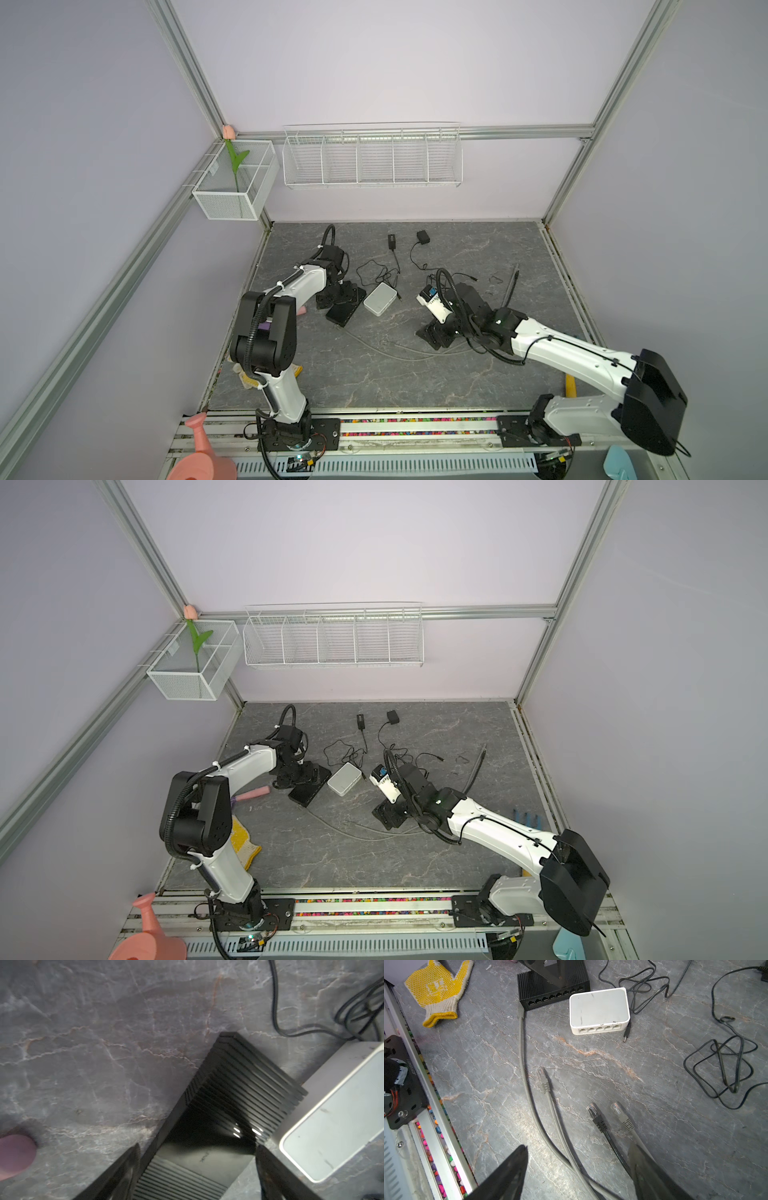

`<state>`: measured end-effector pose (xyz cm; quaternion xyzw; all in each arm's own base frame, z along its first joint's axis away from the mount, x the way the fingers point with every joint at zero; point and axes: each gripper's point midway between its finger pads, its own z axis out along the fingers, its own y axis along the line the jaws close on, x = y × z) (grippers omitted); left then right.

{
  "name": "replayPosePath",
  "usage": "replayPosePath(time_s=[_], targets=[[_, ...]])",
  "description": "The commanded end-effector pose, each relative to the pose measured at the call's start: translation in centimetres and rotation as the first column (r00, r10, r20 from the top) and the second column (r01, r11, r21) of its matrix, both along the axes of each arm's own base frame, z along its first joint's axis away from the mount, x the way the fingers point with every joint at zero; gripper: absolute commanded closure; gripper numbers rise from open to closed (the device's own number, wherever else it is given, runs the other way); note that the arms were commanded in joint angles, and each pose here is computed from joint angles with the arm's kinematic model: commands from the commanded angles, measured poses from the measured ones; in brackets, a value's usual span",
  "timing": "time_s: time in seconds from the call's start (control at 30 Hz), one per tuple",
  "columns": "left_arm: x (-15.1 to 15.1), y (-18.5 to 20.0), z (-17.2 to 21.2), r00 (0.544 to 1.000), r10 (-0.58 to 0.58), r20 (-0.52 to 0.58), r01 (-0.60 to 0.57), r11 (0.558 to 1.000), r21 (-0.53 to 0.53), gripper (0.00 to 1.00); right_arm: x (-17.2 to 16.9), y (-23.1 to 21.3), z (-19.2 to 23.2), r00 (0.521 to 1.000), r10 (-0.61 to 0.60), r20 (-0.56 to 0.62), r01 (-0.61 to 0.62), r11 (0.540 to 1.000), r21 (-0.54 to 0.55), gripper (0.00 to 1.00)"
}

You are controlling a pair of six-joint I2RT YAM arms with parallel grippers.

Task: Insert the plug into the switch port
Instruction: 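Grasp the black ribbed switch with the left gripper and lift it upright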

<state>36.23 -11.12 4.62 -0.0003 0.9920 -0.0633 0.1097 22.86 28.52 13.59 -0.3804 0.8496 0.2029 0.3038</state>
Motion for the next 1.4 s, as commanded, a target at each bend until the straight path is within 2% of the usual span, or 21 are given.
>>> replayPosePath(time_s=[0.0, 0.17, 0.73, 1.07, 1.27, 1.37], targets=[[-0.2, -1.2, -0.4, 0.997, -0.072, -0.028, 0.074, 0.996, 0.058, 0.14, 0.1, 0.4, -0.4, 1.000, 0.026, 0.012, -0.026, 1.000, -0.018, 0.20], [-0.4, -1.1, -1.9, 0.993, -0.079, -0.083, 0.087, 0.992, 0.094, 0.15, 0.2, 0.2, 0.0, 0.999, 0.024, 0.028, -0.024, 1.000, -0.017, 0.20], [-0.2, 0.6, -2.6, 0.994, -0.046, -0.095, 0.063, 0.982, 0.179, 0.20, 0.4, -0.2, -0.1, 0.999, 0.010, 0.037, -0.009, 0.999, -0.034, 0.20], [0.1, 1.6, -2.1, 0.998, 0.016, -0.066, -0.009, 0.995, 0.104, 0.19, 0.6, -0.2, -0.2, 0.999, 0.002, 0.035, -0.001, 0.999, -0.036, 0.20], [0.1, 1.6, -2.3, 0.997, 0.018, -0.076, -0.010, 0.994, 0.105, 0.19, 0.7, 0.0, -0.4, 0.999, 0.001, 0.036, 0.000, 0.999, -0.036, 0.20], [0.0, 1.7, -2.9, 0.996, 0.021, -0.088, -0.011, 0.994, 0.109, 0.19, 2.0, 0.8, 0.6, 0.999, -0.005, 0.054, 0.006, 1.000, -0.022, 0.19]])
